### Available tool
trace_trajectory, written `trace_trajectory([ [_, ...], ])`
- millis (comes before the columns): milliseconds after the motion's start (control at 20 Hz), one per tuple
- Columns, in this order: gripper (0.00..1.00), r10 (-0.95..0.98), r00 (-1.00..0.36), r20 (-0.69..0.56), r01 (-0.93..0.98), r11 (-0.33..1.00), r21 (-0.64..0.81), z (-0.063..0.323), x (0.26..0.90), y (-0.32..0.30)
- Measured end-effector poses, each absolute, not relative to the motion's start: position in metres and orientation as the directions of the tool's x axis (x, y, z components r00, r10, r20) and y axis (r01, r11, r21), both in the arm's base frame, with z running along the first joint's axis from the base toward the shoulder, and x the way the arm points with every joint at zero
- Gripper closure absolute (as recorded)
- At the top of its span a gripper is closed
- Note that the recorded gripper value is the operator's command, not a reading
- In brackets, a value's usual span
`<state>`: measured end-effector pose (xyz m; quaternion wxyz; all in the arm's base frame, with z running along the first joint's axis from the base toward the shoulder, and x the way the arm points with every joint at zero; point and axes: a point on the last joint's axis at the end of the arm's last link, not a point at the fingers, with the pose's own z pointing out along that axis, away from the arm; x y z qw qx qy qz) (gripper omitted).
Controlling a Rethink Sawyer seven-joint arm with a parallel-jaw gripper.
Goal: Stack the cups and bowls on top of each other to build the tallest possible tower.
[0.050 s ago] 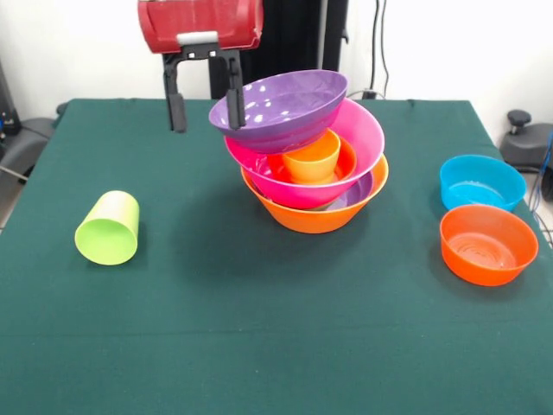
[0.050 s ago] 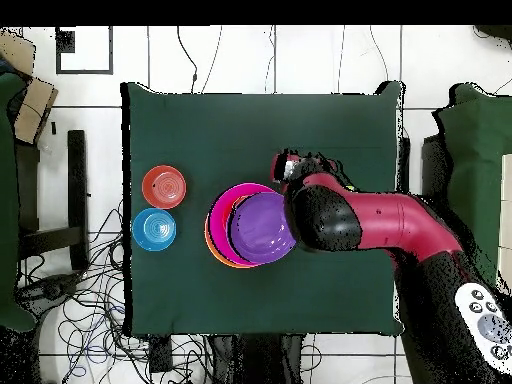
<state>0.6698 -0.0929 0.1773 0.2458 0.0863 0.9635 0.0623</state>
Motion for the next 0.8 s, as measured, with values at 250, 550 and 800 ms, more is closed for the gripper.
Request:
trace_trajectory([
  [250, 0.00, 0.197, -0.869, -0.454, 0.128, 0.976, 0.177, 0.176, 0.663, -0.090],
  [550, 0.00, 0.194, -0.871, -0.450, 0.124, 0.976, 0.182, 0.176, 0.662, -0.088],
  [800, 0.00, 0.185, -0.885, -0.428, 0.117, 0.977, 0.180, 0.167, 0.672, -0.077],
])
